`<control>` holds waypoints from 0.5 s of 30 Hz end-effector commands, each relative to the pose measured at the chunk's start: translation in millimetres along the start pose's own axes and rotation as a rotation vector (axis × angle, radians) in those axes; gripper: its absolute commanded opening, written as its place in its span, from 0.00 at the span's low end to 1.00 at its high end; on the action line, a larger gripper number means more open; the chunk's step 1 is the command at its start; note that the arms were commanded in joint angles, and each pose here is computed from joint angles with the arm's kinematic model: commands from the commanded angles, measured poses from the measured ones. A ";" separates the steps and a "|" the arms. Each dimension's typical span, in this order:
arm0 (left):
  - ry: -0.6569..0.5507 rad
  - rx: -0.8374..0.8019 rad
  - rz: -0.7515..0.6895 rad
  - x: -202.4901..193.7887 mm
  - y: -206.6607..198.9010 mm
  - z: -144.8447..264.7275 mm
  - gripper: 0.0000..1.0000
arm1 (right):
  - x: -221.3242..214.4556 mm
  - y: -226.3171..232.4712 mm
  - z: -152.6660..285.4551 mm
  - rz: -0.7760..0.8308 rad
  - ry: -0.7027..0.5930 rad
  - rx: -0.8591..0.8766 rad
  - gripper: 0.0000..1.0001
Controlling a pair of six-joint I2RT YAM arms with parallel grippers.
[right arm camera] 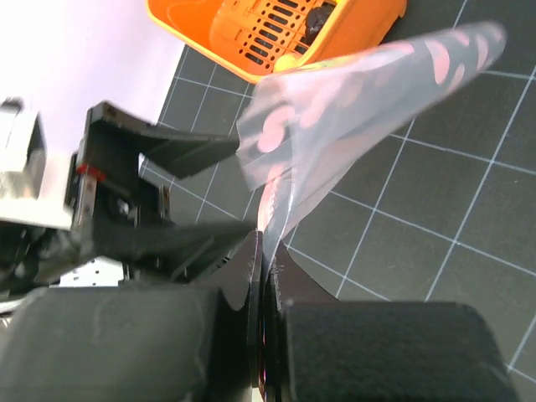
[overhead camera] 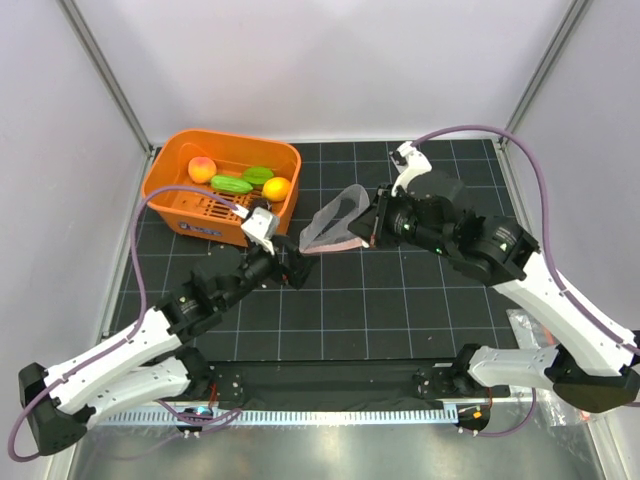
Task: Place the food in the zip-top bag and seal the zipper
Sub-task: Pick up the zipper food storage bag at the center of the board.
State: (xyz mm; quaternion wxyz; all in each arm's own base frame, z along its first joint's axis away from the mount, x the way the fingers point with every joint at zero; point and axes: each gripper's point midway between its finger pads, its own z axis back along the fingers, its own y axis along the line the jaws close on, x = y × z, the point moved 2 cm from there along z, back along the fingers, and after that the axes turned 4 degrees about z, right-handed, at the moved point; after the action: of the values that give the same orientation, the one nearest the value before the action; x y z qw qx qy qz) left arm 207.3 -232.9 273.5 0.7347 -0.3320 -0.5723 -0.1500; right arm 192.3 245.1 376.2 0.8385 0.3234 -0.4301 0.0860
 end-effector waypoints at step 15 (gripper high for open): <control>-0.038 -0.053 -0.231 -0.1 -39.8 -7.6 0.80 | -3.8 14.9 -21.3 -0.157 -0.011 0.065 0.01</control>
State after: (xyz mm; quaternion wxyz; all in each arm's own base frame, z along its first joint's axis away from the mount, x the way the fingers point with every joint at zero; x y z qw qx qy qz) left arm 180.7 -268.0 258.3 0.7161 -0.3069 -0.5726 -0.2552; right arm 198.9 265.1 355.6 0.8481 0.3487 -0.3966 0.0437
